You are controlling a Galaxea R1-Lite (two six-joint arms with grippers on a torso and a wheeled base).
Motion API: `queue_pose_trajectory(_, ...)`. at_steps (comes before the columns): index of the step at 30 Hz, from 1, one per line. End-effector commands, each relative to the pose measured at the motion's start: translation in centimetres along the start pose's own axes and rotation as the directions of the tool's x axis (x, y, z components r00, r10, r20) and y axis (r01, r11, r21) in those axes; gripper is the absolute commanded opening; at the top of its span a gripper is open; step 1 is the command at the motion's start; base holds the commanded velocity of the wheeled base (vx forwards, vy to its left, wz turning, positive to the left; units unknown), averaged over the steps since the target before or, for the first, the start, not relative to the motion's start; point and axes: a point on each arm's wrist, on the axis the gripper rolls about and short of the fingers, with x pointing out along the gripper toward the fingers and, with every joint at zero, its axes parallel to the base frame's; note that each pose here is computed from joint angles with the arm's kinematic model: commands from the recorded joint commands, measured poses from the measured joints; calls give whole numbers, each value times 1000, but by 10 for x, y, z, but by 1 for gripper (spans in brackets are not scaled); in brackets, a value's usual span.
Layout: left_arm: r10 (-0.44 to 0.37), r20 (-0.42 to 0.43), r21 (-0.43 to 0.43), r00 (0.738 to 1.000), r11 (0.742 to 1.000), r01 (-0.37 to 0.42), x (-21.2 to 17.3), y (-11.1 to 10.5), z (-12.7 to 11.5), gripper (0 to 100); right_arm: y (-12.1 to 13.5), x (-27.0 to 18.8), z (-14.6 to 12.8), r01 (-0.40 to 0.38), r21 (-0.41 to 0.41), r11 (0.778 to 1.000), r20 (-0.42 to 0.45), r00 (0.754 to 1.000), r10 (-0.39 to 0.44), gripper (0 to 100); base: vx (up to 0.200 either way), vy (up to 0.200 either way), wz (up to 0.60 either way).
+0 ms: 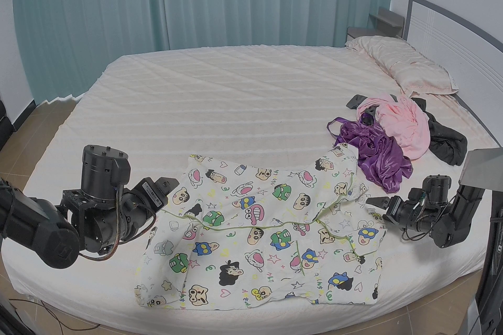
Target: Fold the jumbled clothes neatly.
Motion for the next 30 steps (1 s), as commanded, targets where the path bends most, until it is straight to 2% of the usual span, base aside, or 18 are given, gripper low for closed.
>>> queue_pose_trajectory(1,-22,-1,5,1000,1000,22,-8,-2,-1,100,-14,8,-1,18,23,1000,-8,1000,-17,100,0,0,0)
queue_pose_trajectory(7,-23,0,4,1000,1000,23,-8,-2,-1,100,-7,6,3,-35,92,995,-18,999,37,100,0,0,0)
queue_pose_trajectory(12,-23,2,4,1000,1000,23,-7,-2,-1,100,-2,5,1,-70,104,992,-49,996,75,100,0,0,0)
queue_pose_trajectory(13,-25,3,3,1000,1000,25,-7,-3,-1,100,-3,5,-1,-68,104,992,-53,996,74,0,0,0,0)
queue_pose_trajectory(19,-24,4,1,1000,1000,24,-7,-3,-1,100,-2,5,0,-67,101,993,-50,996,72,0,0,0,0)
queue_pose_trajectory(30,-20,-1,5,1000,1000,20,-6,-2,-2,100,-5,-23,13,-39,116,992,15,999,37,0,0,0,0)
